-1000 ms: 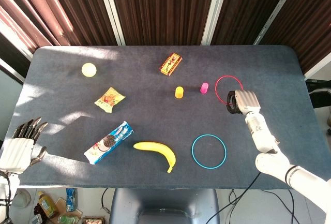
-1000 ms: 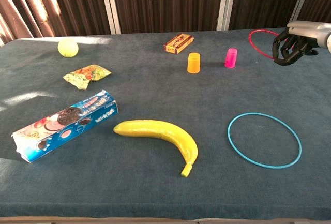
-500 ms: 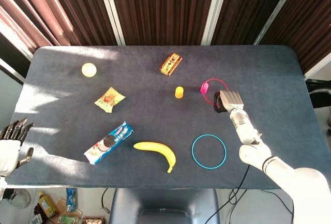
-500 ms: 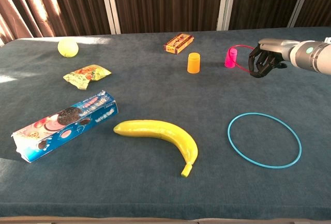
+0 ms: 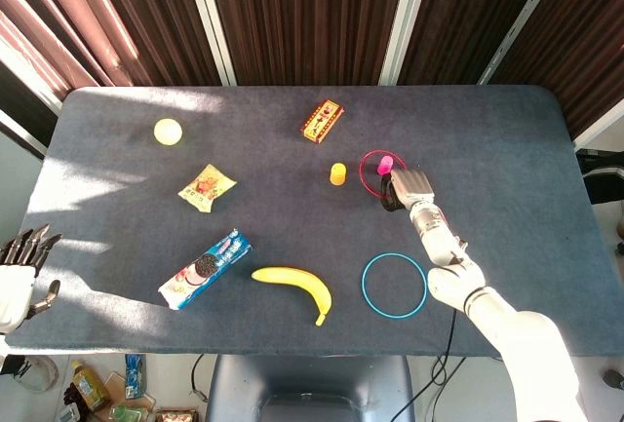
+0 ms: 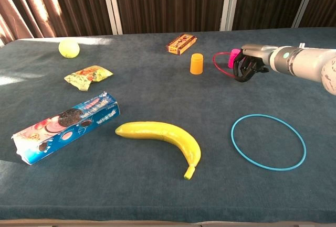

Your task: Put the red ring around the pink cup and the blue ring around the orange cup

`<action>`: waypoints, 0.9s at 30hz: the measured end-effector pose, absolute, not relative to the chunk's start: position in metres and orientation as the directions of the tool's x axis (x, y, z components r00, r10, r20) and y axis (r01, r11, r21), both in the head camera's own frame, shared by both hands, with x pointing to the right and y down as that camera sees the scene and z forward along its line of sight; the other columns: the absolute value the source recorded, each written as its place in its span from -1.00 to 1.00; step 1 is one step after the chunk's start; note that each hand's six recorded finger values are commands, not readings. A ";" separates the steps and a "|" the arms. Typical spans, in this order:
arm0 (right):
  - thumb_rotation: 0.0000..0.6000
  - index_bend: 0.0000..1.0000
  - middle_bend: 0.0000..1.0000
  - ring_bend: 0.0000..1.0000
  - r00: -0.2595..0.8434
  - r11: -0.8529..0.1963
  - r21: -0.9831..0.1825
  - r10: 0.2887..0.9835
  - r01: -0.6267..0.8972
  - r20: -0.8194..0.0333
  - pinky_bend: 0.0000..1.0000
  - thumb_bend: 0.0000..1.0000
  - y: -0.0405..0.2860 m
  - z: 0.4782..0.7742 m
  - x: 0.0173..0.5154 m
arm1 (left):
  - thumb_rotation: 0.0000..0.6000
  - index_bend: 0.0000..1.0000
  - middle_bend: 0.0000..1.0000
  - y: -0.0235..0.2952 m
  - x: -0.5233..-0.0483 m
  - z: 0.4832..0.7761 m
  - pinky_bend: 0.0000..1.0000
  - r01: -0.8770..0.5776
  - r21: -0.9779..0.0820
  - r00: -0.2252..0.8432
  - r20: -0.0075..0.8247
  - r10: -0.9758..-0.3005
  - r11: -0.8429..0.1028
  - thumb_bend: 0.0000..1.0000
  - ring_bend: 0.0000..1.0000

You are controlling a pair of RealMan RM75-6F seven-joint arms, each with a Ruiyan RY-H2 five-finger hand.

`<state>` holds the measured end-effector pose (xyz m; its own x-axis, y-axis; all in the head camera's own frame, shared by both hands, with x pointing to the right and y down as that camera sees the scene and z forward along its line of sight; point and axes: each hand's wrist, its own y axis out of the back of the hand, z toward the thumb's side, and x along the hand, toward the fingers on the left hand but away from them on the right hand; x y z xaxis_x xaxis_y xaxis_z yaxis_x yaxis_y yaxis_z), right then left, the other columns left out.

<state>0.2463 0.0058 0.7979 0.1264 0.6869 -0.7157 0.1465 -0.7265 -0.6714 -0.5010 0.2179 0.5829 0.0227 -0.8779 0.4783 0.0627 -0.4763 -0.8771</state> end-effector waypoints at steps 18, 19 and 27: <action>1.00 0.14 0.72 0.99 0.192 -0.710 -0.696 0.702 0.110 -0.686 1.00 -0.41 0.007 0.787 0.240 | 1.00 -0.72 -1.00 0.220 -0.497 0.585 -0.72 0.074 -0.873 0.034 0.486 -0.873 -0.482 -0.20 -1.00; 1.00 0.14 0.72 0.99 0.203 -0.706 -0.699 0.705 0.114 -0.680 1.00 -0.41 0.007 0.784 0.239 | 1.00 -0.72 -1.00 0.220 -0.497 0.585 -0.72 0.075 -0.872 0.035 0.486 -0.873 -0.483 -0.19 -1.00; 1.00 0.24 0.72 0.99 0.312 -0.713 -0.688 0.691 0.140 -0.652 1.00 -0.41 0.022 0.754 0.226 | 1.00 -0.72 -1.00 0.222 -0.496 0.589 -0.71 0.095 -0.866 0.033 0.495 -0.868 -0.491 -0.19 -1.00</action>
